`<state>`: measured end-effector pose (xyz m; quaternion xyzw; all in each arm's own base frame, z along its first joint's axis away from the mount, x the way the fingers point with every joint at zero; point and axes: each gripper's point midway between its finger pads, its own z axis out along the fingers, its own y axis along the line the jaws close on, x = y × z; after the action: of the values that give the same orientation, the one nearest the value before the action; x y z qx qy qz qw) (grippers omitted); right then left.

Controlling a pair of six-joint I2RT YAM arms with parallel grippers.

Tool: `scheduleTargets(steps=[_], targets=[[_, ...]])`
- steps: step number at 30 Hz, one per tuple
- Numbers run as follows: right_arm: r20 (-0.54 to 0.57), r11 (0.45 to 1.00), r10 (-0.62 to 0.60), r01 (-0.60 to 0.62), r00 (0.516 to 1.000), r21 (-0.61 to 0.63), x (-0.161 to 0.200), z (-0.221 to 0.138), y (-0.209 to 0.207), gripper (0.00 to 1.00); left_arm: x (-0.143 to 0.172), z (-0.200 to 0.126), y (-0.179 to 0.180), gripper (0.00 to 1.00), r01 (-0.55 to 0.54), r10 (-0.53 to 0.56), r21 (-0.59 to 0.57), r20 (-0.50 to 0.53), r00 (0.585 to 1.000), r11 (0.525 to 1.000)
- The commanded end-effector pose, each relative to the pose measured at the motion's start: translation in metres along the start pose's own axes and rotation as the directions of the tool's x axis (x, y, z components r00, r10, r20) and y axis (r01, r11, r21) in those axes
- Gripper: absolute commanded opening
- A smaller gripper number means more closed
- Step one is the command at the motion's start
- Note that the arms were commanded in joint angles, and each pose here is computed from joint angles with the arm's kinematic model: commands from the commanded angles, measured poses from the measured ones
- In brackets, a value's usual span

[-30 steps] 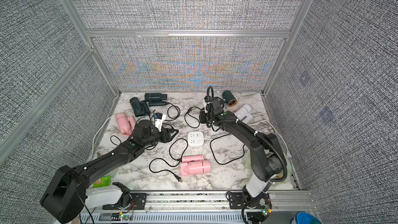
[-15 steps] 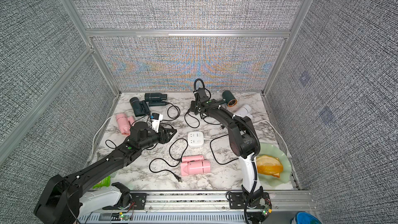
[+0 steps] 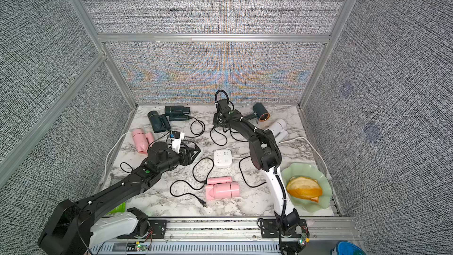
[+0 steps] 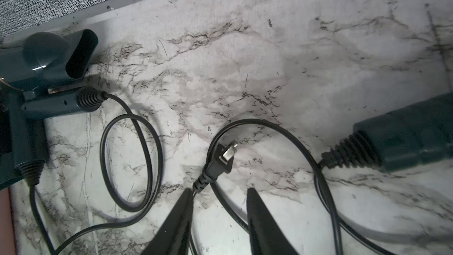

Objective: Charge the blow dryers
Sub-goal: Pick up the plug from the center of the board.

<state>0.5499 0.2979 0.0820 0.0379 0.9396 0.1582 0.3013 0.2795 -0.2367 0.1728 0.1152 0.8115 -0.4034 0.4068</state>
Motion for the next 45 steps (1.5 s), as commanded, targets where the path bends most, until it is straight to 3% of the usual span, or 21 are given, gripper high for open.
scheduleTargets(steps=[1, 7, 11, 28, 45], targets=[[-0.025, 1.0, 0.006, -0.006, 1.0, 0.008, 0.003, -0.001, 0.0, 0.41, -0.002, -0.001, -0.003, 0.58, -0.02, 0.02, 0.013, 0.01, 1.0, 1.0], [0.019, 1.0, -0.009, 0.009, 1.0, 0.002, -0.005, -0.024, -0.019, 0.41, 0.0, -0.003, 0.001, 0.58, -0.018, 0.018, -0.007, 0.01, 1.0, 1.0], [-0.018, 0.998, -0.054, 0.053, 0.998, -0.034, -0.003, -0.026, -0.021, 0.41, 0.002, 0.001, 0.001, 0.58, -0.015, 0.015, 0.002, 0.0, 1.0, 1.0], [-0.065, 0.997, -0.021, 0.016, 0.998, -0.076, 0.005, 0.016, 0.003, 0.48, 0.001, 0.002, -0.003, 0.58, 0.001, -0.001, 0.016, -0.009, 1.0, 1.0], [-0.113, 0.999, 0.02, -0.025, 0.993, -0.04, 0.022, 0.043, -0.004, 0.48, 0.004, 0.004, -0.002, 0.58, 0.006, -0.006, 0.023, -0.013, 1.0, 1.0]])
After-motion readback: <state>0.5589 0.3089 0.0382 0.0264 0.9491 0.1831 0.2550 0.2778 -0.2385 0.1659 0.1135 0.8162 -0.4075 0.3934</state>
